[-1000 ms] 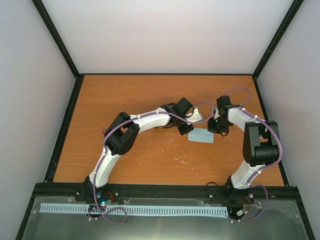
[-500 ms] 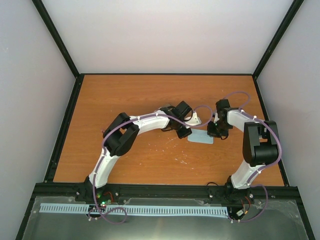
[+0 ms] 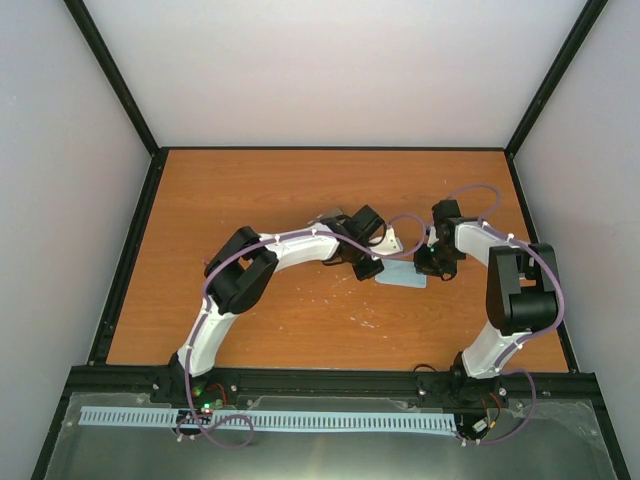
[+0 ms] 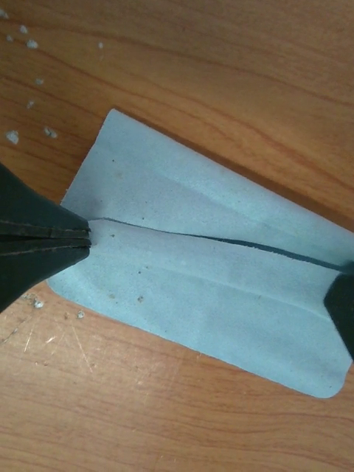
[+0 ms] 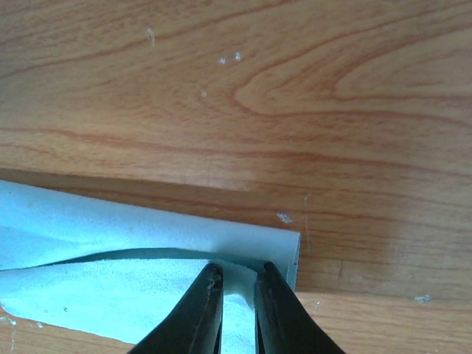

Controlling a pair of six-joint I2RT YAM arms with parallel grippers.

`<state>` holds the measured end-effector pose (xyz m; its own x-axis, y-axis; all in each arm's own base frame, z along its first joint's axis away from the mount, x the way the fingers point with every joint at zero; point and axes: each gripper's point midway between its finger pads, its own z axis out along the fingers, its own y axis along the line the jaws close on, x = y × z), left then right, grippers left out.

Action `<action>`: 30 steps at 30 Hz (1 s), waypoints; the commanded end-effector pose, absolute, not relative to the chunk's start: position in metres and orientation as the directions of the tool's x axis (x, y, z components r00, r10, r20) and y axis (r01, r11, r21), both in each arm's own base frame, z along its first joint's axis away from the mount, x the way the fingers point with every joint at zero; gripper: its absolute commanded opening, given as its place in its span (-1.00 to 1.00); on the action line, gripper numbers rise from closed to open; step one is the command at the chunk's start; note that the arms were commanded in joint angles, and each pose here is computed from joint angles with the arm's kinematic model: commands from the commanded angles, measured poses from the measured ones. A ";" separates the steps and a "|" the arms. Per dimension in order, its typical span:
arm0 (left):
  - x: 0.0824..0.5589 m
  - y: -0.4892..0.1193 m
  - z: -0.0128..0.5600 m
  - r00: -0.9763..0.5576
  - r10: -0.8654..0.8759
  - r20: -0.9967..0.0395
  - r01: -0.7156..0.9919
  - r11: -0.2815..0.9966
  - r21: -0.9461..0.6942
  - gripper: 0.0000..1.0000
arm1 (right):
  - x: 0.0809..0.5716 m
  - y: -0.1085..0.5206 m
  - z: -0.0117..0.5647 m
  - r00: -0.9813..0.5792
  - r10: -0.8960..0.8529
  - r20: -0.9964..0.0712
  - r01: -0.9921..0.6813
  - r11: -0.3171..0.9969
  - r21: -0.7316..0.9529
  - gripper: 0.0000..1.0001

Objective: Organize the sunglasses
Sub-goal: Fold the glasses cleaning cloth at the center of the board.

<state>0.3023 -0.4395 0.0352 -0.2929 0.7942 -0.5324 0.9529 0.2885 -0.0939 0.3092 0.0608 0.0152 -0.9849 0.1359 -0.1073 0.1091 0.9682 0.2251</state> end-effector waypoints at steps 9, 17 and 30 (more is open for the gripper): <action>0.284 -0.444 0.050 -0.269 0.783 -0.561 0.960 0.262 -0.095 -0.97 | 0.285 0.063 0.004 -0.988 0.148 -0.052 0.132 0.964 0.228 -0.64; 0.283 -0.440 0.048 -0.267 0.786 -0.557 0.960 0.266 -0.084 -0.80 | 0.274 0.063 0.000 -0.987 0.156 -0.027 0.145 0.962 0.230 -0.60; 0.284 -0.434 0.052 -0.265 0.784 -0.562 0.958 0.282 -0.058 -0.24 | 0.260 0.063 0.003 -0.985 0.171 0.002 0.166 0.958 0.234 -0.24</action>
